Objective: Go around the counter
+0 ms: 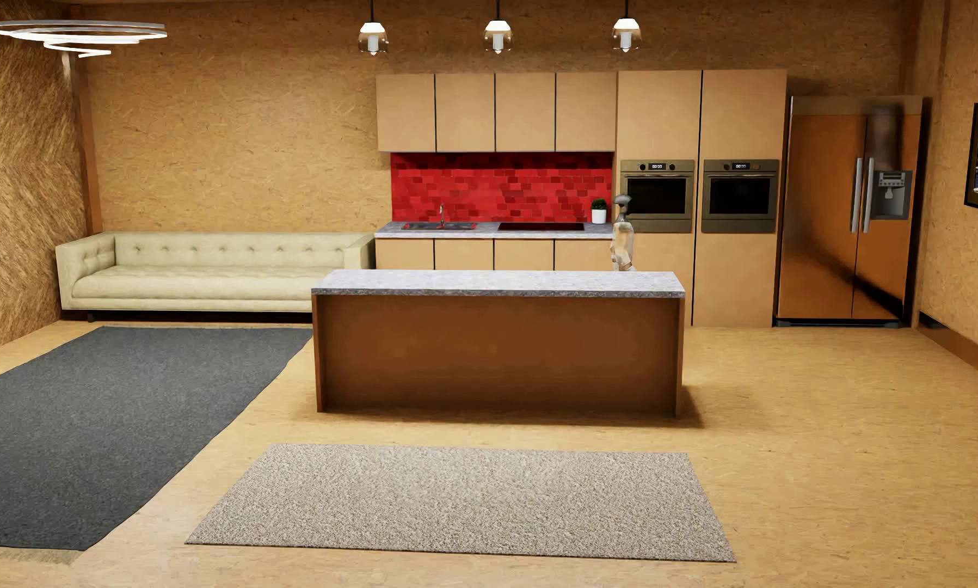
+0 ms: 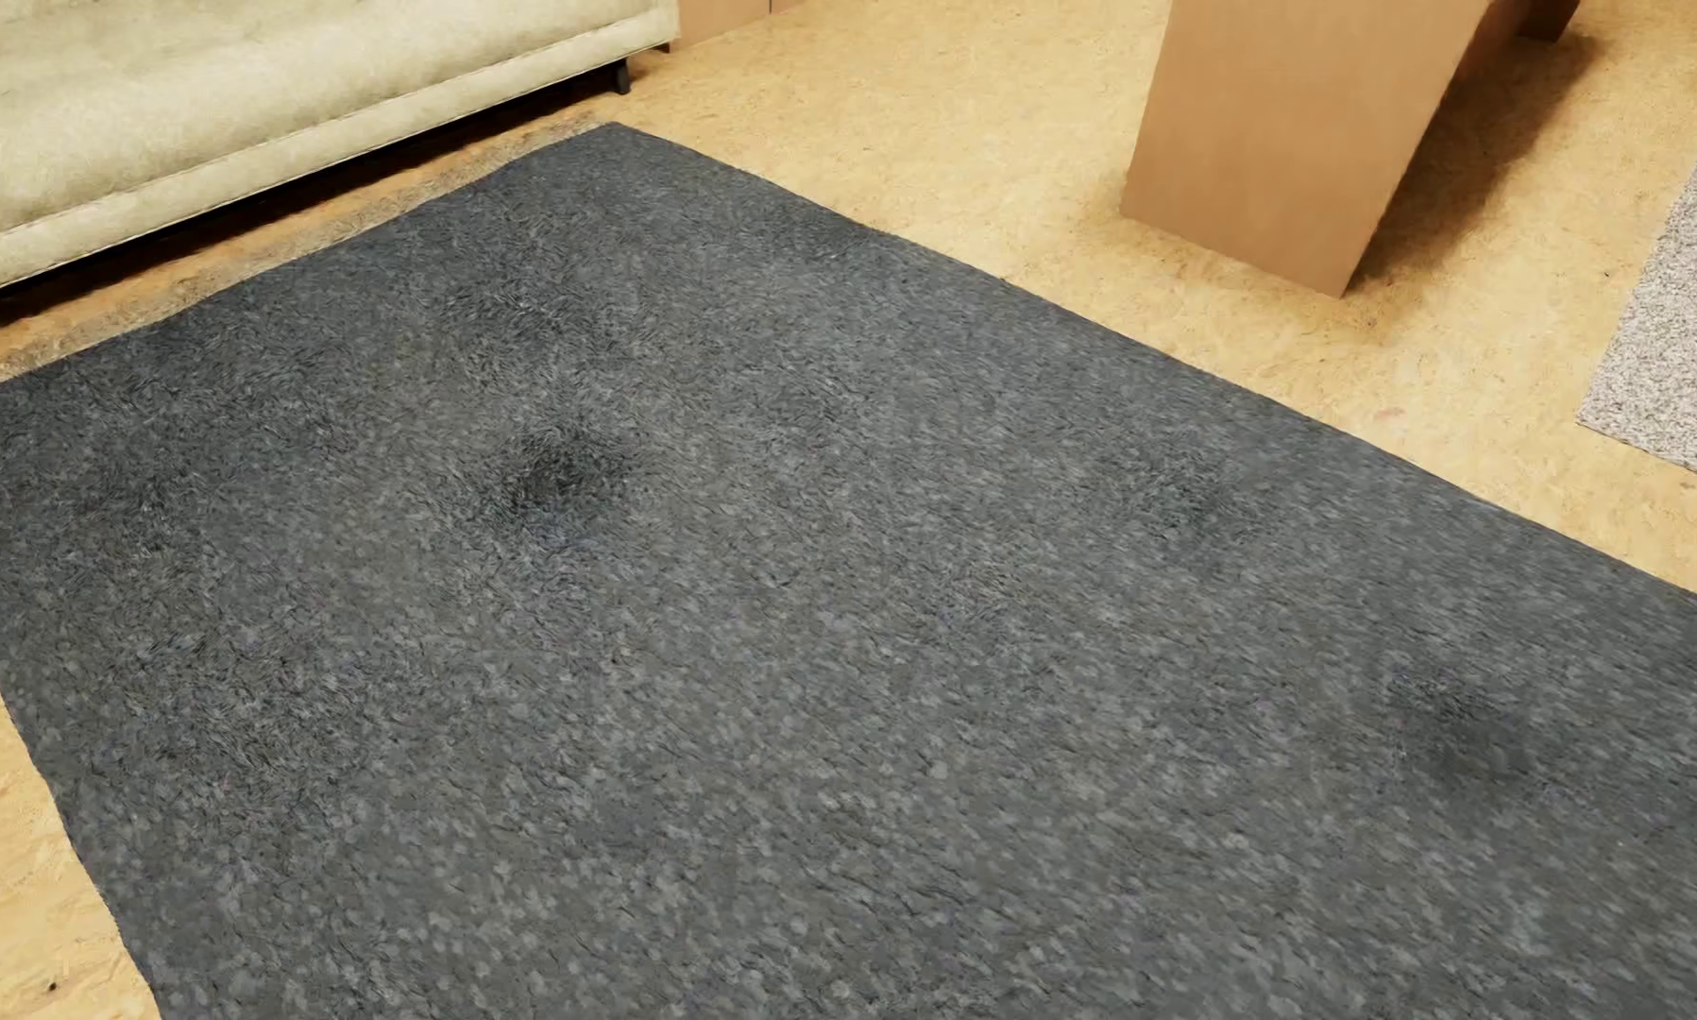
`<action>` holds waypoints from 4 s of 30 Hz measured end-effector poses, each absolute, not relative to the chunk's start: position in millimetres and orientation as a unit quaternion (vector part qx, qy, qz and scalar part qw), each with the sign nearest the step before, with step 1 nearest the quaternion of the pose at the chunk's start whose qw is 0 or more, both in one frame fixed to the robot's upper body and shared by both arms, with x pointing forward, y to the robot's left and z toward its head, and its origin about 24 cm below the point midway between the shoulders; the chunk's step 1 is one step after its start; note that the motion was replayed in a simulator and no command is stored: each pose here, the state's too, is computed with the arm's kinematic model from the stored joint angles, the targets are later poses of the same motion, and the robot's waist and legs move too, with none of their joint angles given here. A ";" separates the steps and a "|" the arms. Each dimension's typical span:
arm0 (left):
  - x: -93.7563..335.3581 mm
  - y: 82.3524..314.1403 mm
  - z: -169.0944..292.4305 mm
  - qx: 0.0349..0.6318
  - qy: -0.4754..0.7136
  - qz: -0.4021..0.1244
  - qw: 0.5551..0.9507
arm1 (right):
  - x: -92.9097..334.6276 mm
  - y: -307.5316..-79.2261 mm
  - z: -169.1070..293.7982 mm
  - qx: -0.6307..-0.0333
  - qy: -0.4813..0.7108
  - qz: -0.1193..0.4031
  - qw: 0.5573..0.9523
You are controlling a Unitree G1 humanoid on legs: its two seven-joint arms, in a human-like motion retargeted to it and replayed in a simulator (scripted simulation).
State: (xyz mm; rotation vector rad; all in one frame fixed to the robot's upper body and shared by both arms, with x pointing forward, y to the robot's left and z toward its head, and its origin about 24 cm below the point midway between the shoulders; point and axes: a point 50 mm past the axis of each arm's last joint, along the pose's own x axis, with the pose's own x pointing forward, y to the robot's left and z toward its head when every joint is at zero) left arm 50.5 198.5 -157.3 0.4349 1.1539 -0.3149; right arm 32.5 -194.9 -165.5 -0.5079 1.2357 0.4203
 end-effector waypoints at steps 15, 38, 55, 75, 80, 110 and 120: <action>48.3 196.3 -157.7 0.196 0.540 -0.144 0.805 | 75.2 -178.7 -151.6 -0.247 0.487 0.229 0.806; 76.7 207.5 -148.0 0.222 0.502 -0.144 0.824 | 13.7 -192.8 -161.1 -0.239 0.566 0.225 0.756; 13.5 216.6 -159.0 0.211 0.585 -0.137 0.771 | 131.1 -206.0 -131.6 -0.274 0.433 0.176 0.841; 50.9 235.6 -148.2 0.208 0.540 -0.081 0.811 | -23.9 -204.0 -163.3 -0.250 0.613 0.235 0.711; 10.5 228.7 -156.9 0.213 0.591 -0.115 0.770 | 35.2 -210.3 -158.6 -0.269 0.553 0.213 0.759; -1.2 223.0 -156.1 0.214 0.595 -0.135 0.763 | 98.9 -203.0 -137.2 -0.239 0.458 0.165 0.840; -20.1 230.7 -162.3 0.215 0.639 -0.121 0.728 | 89.5 -189.5 -147.7 -0.239 0.480 0.191 0.822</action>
